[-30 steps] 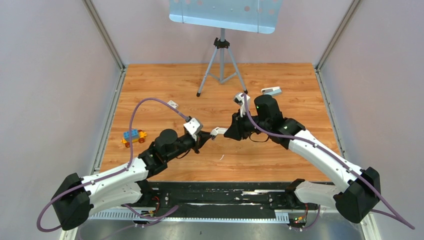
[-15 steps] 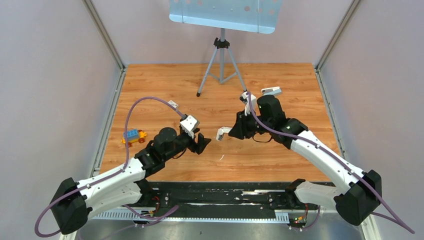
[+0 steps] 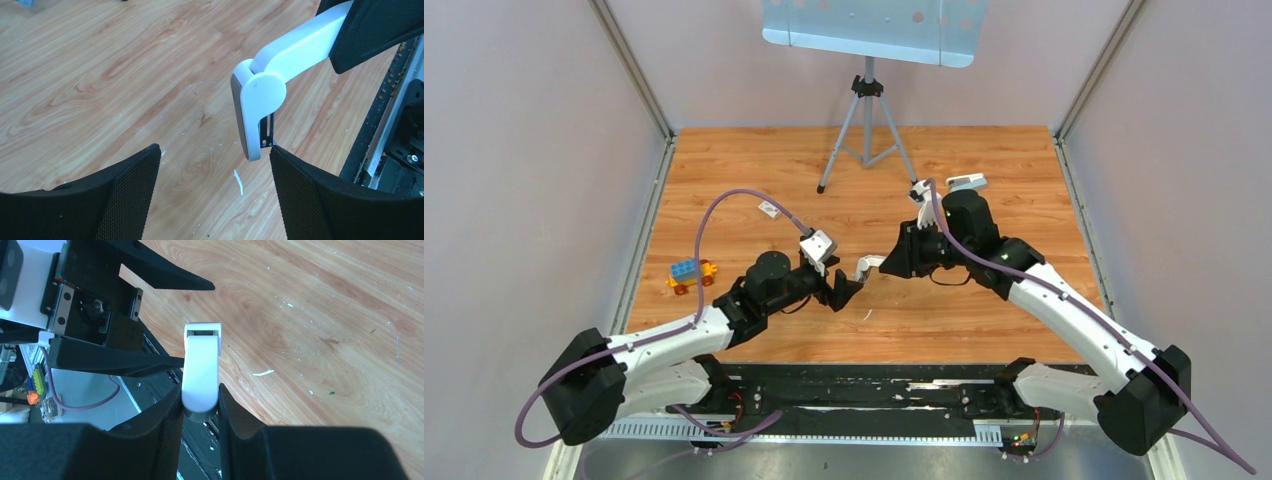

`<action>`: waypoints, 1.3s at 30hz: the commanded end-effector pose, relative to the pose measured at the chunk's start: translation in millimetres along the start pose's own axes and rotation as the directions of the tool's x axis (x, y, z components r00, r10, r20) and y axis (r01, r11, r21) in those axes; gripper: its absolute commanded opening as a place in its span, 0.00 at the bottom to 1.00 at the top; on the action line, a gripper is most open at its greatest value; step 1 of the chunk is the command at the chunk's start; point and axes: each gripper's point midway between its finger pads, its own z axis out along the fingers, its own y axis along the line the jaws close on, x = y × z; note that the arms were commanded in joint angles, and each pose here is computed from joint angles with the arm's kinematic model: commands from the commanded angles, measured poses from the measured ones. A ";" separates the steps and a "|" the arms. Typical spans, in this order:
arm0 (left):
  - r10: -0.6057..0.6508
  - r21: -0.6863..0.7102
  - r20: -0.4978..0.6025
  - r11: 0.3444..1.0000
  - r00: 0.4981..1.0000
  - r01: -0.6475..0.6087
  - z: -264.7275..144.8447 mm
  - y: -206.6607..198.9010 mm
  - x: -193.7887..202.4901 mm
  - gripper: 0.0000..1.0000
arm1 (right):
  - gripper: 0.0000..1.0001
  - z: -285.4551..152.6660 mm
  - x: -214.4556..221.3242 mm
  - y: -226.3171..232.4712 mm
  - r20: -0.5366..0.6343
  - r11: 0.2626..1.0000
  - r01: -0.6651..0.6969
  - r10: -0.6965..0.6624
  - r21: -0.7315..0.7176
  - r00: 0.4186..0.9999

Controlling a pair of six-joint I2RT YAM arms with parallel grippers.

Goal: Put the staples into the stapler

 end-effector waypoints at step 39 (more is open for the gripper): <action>-0.471 -0.033 0.163 0.875 0.867 0.482 15.1 -1.3 -30.4 0.21 | 0.72 -8.9 -43.1 -2.2 0.387 0.997 -0.063 0.040 0.048 0.921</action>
